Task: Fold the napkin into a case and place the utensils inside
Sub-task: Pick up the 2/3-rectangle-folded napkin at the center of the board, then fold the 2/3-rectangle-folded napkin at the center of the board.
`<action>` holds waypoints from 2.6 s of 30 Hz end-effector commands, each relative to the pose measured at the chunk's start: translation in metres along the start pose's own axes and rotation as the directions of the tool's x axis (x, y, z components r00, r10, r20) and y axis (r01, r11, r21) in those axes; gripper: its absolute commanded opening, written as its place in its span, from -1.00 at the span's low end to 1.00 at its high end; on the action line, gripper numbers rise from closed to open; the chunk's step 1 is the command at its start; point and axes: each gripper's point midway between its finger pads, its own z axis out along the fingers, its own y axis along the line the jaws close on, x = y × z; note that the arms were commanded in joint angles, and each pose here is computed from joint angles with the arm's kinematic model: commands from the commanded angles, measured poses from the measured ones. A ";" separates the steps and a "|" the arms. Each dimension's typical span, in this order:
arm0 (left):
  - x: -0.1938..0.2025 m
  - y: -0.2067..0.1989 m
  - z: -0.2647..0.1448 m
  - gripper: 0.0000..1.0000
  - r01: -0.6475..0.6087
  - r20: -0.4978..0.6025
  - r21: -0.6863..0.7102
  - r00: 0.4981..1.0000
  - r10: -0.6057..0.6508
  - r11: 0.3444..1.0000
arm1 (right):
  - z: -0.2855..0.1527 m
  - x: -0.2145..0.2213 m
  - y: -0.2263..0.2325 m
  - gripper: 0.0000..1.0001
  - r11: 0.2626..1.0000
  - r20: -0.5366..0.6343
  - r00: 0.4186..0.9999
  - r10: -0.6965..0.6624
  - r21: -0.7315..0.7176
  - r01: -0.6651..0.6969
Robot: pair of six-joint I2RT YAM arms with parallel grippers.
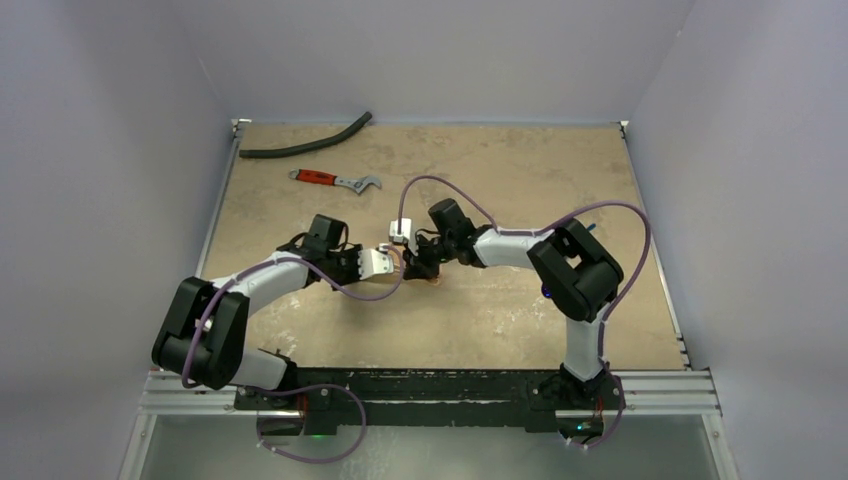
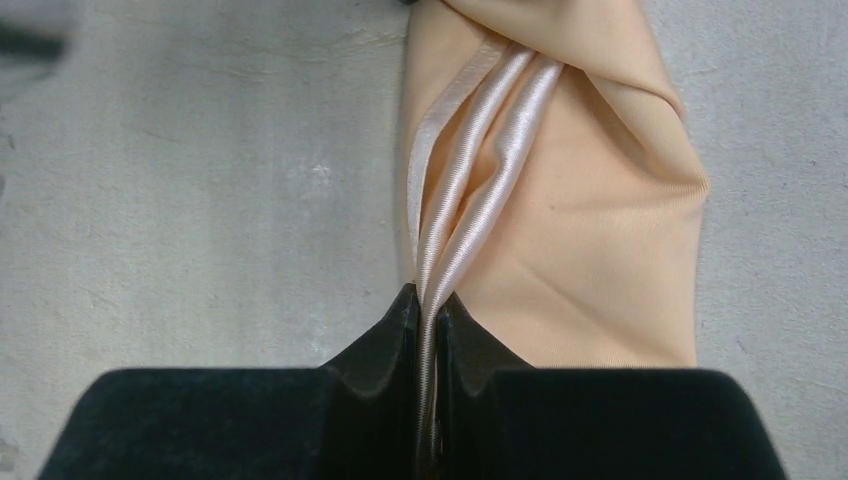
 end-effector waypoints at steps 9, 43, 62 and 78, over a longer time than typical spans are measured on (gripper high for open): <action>-0.031 -0.004 -0.027 -0.41 0.056 0.040 0.102 0.997 -0.061 0.993 | 0.000 0.000 0.024 -0.79 0.973 -0.077 0.991 0.106 -0.198 -0.119; -0.071 0.029 0.030 -0.56 -0.050 0.223 0.027 0.974 0.043 0.998 | -0.007 -0.023 0.029 -0.79 0.943 -0.016 0.983 0.183 -0.279 -0.180; -0.064 0.005 0.012 -0.60 0.038 0.237 0.137 0.969 -0.070 0.990 | -0.009 -0.010 0.032 -0.79 0.895 0.020 0.959 0.283 -0.364 -0.257; -0.042 -0.004 0.030 -1.00 -0.101 0.182 0.083 0.980 0.085 0.991 | -0.004 -0.005 0.023 -0.79 0.879 -0.068 0.942 0.329 -0.343 -0.332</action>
